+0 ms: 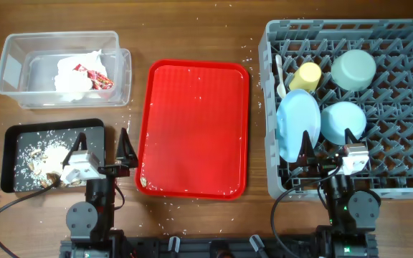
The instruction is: Sort waste into correct bins and load items into the dishwasher rack
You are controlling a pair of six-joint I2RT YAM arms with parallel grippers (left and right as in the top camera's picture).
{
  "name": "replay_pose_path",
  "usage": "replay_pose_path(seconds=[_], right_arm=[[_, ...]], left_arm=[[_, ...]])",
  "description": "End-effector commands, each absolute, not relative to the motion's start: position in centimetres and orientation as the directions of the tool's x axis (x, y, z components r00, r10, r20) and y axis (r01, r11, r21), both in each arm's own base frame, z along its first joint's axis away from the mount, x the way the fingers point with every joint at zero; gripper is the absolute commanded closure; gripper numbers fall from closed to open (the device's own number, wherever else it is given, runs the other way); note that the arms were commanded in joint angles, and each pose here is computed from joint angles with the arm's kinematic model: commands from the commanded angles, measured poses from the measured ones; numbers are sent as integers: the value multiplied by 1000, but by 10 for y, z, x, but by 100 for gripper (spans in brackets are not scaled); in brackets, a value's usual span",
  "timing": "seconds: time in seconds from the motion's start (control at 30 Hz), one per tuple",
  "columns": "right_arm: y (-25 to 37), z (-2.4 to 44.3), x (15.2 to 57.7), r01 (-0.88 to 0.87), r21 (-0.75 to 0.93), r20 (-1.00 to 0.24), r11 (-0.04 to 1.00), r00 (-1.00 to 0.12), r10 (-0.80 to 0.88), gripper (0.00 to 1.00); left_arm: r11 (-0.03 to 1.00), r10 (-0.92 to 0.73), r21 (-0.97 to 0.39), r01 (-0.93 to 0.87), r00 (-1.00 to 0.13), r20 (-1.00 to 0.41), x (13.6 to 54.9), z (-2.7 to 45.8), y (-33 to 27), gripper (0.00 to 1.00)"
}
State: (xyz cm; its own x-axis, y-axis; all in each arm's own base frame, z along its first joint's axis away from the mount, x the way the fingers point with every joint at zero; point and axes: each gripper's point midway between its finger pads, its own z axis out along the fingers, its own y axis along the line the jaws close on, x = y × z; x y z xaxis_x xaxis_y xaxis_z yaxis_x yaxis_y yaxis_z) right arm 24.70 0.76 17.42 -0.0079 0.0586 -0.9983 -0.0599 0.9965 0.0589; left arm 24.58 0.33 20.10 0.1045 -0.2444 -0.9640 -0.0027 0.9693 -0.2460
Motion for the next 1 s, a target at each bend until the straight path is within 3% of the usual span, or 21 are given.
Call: replay_pose_path(seconds=[0.0, 0.17, 0.43, 0.97], right_arm=[[8, 174, 247, -63, 53, -999, 997, -6, 52, 0], [8, 174, 247, -63, 53, -999, 997, -6, 52, 0], [8, 174, 247, -63, 53, -999, 997, -6, 52, 0], [8, 174, 247, -63, 53, -999, 997, -6, 52, 0]], left_arm=[[972, -230, -224, 66, 97, -968, 245, 202, -9, 0], [973, -226, -227, 50, -22, -974, 246, 172, -11, 0], [972, -228, -231, 36, -84, -970, 246, 157, -11, 0], [972, -227, -231, 36, -83, -970, 246, 157, -11, 0]])
